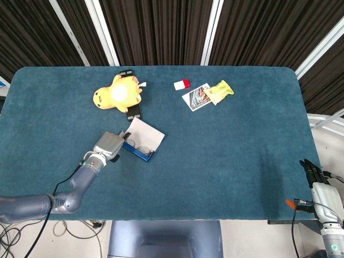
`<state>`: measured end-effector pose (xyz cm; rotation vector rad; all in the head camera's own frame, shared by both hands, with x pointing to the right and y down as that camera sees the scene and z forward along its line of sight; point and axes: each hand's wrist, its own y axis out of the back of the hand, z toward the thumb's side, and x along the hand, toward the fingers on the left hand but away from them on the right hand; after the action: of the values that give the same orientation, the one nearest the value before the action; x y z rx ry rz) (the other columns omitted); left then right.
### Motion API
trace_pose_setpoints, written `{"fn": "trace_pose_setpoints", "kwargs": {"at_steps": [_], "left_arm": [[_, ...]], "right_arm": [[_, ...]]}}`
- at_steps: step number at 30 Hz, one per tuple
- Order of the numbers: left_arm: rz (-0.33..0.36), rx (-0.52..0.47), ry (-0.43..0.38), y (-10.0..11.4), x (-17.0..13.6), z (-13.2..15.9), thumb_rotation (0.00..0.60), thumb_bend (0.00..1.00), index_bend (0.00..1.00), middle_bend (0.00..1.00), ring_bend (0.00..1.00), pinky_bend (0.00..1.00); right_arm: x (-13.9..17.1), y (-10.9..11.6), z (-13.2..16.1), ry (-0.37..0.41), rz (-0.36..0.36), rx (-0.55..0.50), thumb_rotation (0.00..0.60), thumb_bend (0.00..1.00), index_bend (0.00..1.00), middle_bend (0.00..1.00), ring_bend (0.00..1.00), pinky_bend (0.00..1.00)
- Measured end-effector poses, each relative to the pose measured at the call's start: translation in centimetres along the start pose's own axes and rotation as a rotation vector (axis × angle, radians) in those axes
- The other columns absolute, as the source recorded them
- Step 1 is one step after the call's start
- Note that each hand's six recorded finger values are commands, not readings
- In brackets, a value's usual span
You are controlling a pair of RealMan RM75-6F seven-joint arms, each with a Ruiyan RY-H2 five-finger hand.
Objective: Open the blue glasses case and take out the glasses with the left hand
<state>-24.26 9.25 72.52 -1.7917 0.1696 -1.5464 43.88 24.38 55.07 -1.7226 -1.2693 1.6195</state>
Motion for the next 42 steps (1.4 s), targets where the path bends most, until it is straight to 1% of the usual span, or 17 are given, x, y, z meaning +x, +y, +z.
{"fn": "trace_pose_setpoints", "kwargs": {"at_steps": [6,9,15,19,23,28,32,37,42], "left_arm": [[-0.014,0.006,0.005,-0.4,-0.2,-0.1,0.600,0.33,0.22,0.83,0.70,0.80],[-0.012,0.005,0.012,-0.4,-0.7,-0.6,0.600,0.33,0.25,0.84,0.71,0.80],[-0.025,-0.003,0.031,-0.7,-2.9,-2.1,0.600,0.33,0.29,0.85,0.72,0.80],[-0.058,-0.006,0.033,-1.6,-5.2,-3.0,0.600,0.33,0.29,0.85,0.73,0.81],[-0.107,-0.006,0.009,-2.9,-7.4,-2.8,0.600,0.33,0.28,0.85,0.73,0.80],[-0.169,0.007,-0.055,-4.4,-9.5,-1.3,0.600,0.33,0.28,0.85,0.73,0.80],[-0.185,0.007,-0.118,-4.6,-10.2,0.6,0.600,0.33,0.27,0.85,0.73,0.81],[-0.156,0.002,-0.201,-3.8,-10.5,3.2,0.600,0.33,0.25,0.85,0.73,0.80],[-0.104,-0.036,-0.278,-2.7,-10.3,6.0,0.600,0.33,0.16,0.85,0.73,0.81]], "right_arm": [[0.0,0.0,0.0,0.001,-0.001,0.000,0.600,0.14,0.00,0.00,0.00,0.20],[0.1,0.0,0.0,0.001,0.000,-0.001,0.600,0.14,0.00,0.00,0.00,0.20],[0.1,0.0,0.1,0.004,0.002,-0.001,0.600,0.14,0.00,0.00,0.00,0.20],[0.1,-0.1,0.1,0.005,0.003,0.000,0.600,0.14,0.00,0.00,0.00,0.20],[0.1,-0.1,0.2,0.006,0.002,0.001,0.600,0.14,0.00,0.00,0.00,0.20],[0.1,0.0,0.2,0.006,0.000,0.003,0.600,0.14,0.00,0.00,0.00,0.20],[0.1,0.0,0.2,0.006,-0.002,0.004,0.600,0.14,0.00,0.00,0.00,0.20],[0.1,0.0,0.1,0.007,-0.002,0.005,0.600,0.14,0.00,0.00,0.00,0.20],[0.2,0.0,0.1,0.007,-0.002,0.004,0.600,0.14,0.00,0.00,0.00,0.20]]}}
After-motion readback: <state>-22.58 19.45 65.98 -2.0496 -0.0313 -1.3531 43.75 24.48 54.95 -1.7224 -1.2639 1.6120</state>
